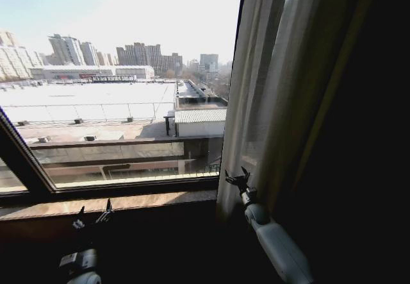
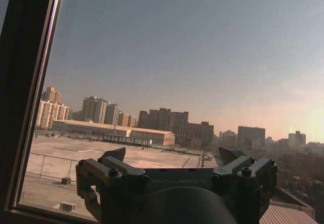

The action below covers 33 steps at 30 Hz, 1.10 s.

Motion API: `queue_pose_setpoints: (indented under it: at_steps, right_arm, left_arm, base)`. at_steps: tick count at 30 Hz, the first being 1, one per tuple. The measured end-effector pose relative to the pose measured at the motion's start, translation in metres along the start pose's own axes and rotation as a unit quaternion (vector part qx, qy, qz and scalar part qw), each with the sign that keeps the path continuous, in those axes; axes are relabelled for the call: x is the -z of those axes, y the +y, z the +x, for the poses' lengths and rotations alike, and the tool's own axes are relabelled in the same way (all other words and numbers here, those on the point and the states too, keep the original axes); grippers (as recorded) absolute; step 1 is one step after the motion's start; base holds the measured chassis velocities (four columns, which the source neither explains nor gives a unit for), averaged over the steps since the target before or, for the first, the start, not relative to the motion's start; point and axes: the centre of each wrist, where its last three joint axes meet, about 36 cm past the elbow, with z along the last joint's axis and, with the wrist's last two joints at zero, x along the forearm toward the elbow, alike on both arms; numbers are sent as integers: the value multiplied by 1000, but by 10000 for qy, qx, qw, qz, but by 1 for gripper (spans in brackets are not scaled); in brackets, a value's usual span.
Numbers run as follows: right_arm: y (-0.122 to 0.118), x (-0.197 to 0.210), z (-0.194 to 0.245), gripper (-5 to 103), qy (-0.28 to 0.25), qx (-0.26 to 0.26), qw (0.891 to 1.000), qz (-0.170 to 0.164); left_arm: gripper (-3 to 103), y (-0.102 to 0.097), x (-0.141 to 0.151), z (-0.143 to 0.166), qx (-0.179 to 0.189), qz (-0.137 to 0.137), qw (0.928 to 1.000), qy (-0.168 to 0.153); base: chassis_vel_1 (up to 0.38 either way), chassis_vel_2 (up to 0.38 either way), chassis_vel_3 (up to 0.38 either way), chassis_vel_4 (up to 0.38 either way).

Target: Open the curtains by pulling them apart, changing their state from closed to fully open.

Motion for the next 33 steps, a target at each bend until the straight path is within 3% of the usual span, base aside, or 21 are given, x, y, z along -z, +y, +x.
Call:
queue_pose_setpoints:
  at_steps: [7,10,13,16,17,21,28,31,33]
  right_arm:
    - [8,-1,-21,100,90,-165,9998,27]
    - [7,-4,-21,87,92,-141,9999,26]
    - [5,-5,-20,82,91,-123,9999,24]
    - [3,-4,-18,65,82,-117,9999,29]
    - [3,-4,-18,65,82,-117,9999,29]
    - [3,-4,-17,49,79,-109,9999,24]
    - [6,-4,-15,22,-40,282,9995,-133]
    - [7,-4,-15,16,-38,334,9993,-151]
    - [8,-5,-15,6,-33,391,9990,-190]
  left_arm:
    - [100,0,0,0,1,0,10000,1]
    - [100,0,0,0,0,0,10000,0]
    - [100,0,0,0,0,0,10000,-1]
    - [100,0,0,0,1,0,10000,-1]
    - [100,0,0,0,1,0,10000,-1]
    - [100,0,0,0,1,0,10000,0]
    - [100,0,0,0,0,0,10000,0]
    - [100,0,0,0,1,0,10000,-1]
    - [100,0,0,0,1,0,10000,-1]
  base:
    - [0,0,0,0]
    - [0,0,0,0]
    - [0,0,0,0]
    - [0,0,0,0]
    - [0,0,0,0]
    - [0,0,0,0]
    - [0,0,0,0]
    - [0,0,0,0]
    - [0,0,0,0]
